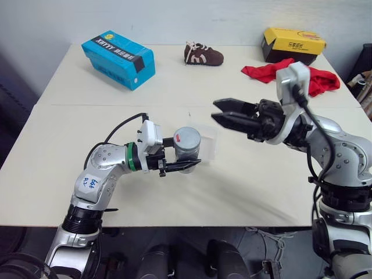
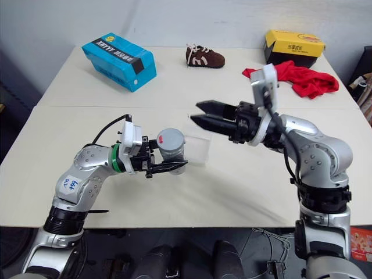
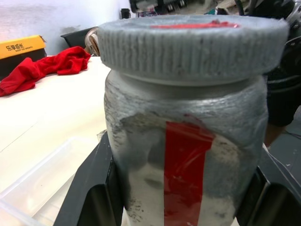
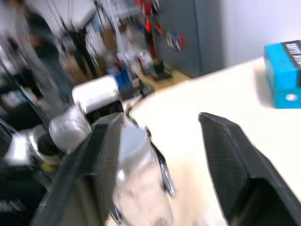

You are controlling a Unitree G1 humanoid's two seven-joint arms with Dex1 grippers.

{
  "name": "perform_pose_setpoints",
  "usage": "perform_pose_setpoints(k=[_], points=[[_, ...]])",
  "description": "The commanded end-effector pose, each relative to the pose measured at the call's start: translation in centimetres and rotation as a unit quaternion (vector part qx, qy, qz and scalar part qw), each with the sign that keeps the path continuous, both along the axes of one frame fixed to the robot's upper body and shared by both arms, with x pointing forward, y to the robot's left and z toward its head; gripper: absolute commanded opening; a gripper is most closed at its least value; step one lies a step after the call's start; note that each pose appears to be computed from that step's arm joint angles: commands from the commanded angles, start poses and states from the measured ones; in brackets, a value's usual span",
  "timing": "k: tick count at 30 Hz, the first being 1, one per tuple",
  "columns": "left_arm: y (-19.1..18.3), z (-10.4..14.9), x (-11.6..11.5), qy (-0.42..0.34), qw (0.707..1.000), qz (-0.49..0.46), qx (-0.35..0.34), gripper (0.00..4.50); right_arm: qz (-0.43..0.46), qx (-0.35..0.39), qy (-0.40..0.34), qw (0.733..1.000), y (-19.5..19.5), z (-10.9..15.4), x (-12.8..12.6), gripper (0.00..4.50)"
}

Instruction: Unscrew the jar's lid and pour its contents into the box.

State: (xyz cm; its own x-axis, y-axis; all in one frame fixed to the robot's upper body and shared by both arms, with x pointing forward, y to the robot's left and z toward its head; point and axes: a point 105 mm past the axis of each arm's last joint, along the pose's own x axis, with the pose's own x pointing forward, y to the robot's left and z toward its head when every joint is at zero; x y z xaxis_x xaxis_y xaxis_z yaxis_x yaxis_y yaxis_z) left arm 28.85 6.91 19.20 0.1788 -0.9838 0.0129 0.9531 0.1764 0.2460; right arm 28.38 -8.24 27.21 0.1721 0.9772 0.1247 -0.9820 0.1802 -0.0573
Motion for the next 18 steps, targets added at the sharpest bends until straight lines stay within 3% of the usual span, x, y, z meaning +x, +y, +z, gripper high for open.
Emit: perform_pose_setpoints(k=[1, 3, 12, 18], points=[[-0.4, 1.1, -0.4, -0.021, 1.0, -0.016, -0.007, 2.31, 0.034, -0.001, -0.074, 0.997, 2.1, 0.8, -1.6, 3.69], [-0.5, 1.0, -0.4, -0.02, 1.0, -0.019, -0.006, 2.31, 0.037, -0.006, -0.084, 0.996, 3.0, 0.6, -1.6, 4.44], [-0.8, 0.9, -0.4, -0.017, 1.0, -0.021, -0.005, 2.31, 0.068, -0.073, -0.083, 0.992, 4.7, -1.5, -1.7, 4.48], [-0.9, 0.9, -0.3, -0.019, 1.0, -0.022, -0.007, 2.31, 0.064, -0.078, -0.091, 0.991, 4.8, -1.8, -1.3, 4.48]])
